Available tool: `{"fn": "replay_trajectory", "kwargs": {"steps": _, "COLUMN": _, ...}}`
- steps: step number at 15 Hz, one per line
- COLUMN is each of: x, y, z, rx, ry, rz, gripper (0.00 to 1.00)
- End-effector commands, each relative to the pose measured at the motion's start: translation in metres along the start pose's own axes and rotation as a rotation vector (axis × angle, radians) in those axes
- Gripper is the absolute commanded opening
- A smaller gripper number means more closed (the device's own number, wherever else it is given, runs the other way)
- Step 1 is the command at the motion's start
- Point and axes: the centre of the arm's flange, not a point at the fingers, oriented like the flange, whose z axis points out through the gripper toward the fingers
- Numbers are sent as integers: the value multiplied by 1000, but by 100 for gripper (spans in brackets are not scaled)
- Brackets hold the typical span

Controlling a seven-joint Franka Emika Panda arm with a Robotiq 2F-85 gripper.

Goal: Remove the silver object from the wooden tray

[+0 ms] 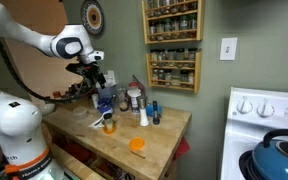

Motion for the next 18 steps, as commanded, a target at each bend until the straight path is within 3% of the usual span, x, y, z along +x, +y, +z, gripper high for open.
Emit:
{"fn": "replay_trajectory", "kwargs": {"steps": 1, "x": 0, "y": 0, "z": 0, "rx": 0, "ry": 0, "rz": 0, "gripper": 100}}
{"fn": "replay_trajectory", "kwargs": {"steps": 5, "x": 0, "y": 0, "z": 0, "rx": 0, "ry": 0, "rz": 0, "gripper": 100}}
{"fn": "replay_trajectory", "kwargs": {"steps": 6, "x": 4, "y": -20, "z": 9, "rx": 54, "ry": -6, "rz": -74, "gripper": 100}}
{"fn": "replay_trajectory", "kwargs": {"steps": 13, "x": 41, "y": -184, "z": 26, "rx": -60, "ry": 130, "rz": -382, "gripper": 100}}
{"fn": "replay_trajectory", "kwargs": {"steps": 15, "x": 62, "y": -222, "z": 37, "rx": -2, "ry": 71, "rz": -471, "gripper": 100}}
{"fn": "replay_trajectory", "kwargs": {"steps": 17, "x": 80, "y": -238, "z": 42, "rx": 33, "ry": 11, "rz": -477, "gripper": 100}}
{"fn": "replay_trajectory", "kwargs": {"steps": 18, "x": 43, "y": -214, "z": 28, "rx": 2, "ry": 88, "rz": -447, "gripper": 100}}
